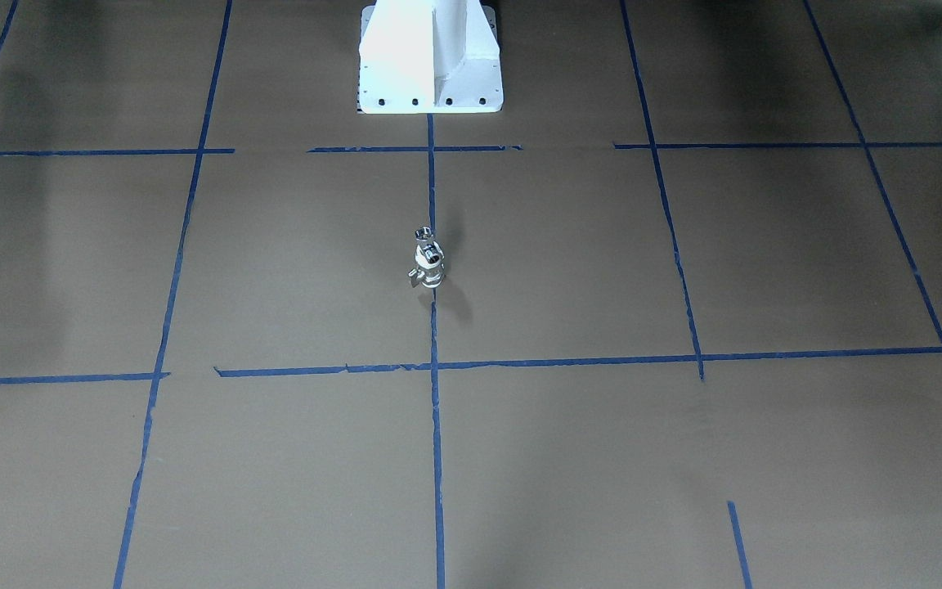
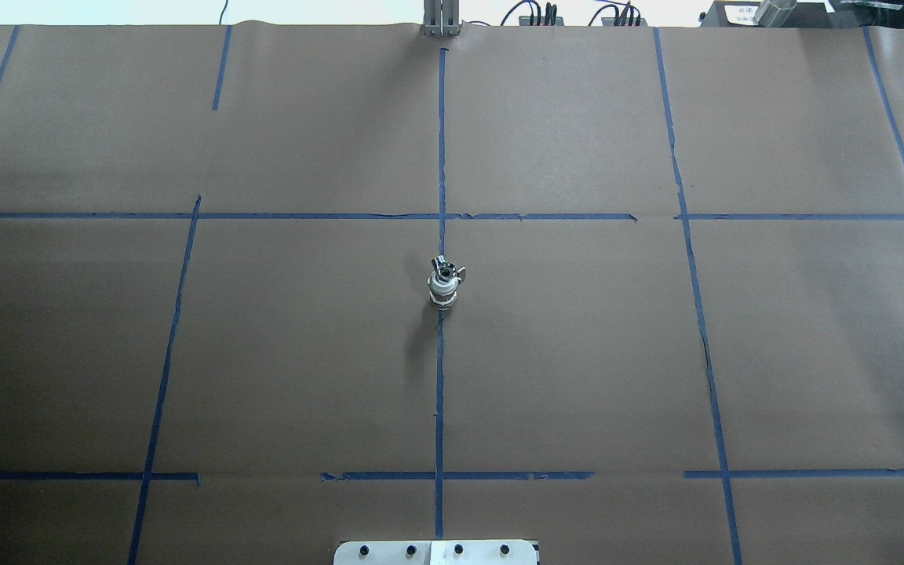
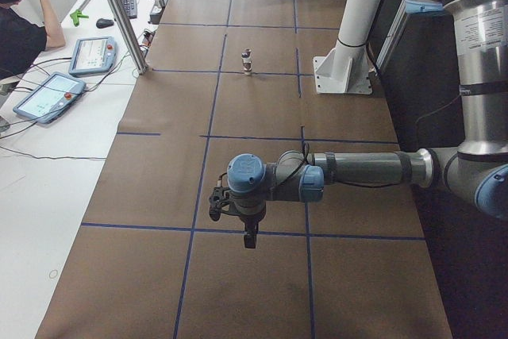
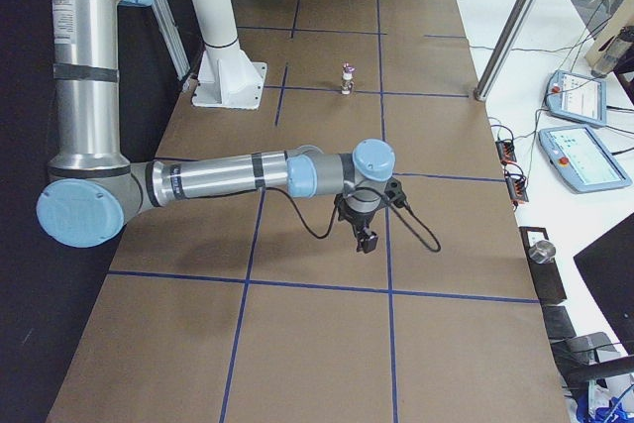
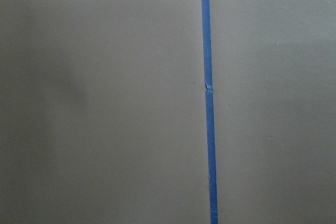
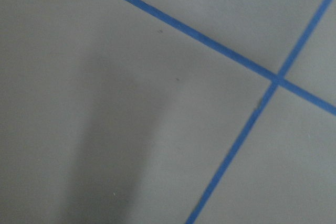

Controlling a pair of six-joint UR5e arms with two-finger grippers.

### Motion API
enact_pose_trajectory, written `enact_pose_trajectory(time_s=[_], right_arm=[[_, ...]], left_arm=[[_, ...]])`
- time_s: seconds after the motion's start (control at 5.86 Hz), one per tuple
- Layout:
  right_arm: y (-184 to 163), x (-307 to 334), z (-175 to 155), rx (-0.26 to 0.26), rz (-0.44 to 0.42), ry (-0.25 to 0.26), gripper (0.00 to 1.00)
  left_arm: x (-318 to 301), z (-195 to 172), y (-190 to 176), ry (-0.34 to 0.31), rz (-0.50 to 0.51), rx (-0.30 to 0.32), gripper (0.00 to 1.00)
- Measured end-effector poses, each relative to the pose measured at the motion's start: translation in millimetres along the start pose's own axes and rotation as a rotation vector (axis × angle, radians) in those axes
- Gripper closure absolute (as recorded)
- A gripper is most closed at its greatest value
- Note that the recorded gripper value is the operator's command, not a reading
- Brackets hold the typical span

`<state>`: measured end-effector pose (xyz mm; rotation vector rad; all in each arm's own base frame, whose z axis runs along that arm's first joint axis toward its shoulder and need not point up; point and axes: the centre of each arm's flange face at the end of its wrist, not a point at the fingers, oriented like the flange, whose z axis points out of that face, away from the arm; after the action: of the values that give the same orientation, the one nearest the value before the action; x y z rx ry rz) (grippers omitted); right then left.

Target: Assemble PPR valve and pipe with both arms

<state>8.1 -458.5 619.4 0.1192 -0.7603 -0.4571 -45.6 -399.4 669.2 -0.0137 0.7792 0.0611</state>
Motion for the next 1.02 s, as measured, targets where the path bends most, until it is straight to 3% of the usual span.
enact_pose_trajectory(time_s=[0.34,1.02], right_arm=[[53,25,5,-0.011,0.141,-0.006,0.00],[60,26,6,-0.010,0.157,-0.011,0.00]], left_arm=[[-1,1,2,0.000,-0.004,-0.004,0.00],[-1,2,6,0.003,-0.003,-0.005,0.00]])
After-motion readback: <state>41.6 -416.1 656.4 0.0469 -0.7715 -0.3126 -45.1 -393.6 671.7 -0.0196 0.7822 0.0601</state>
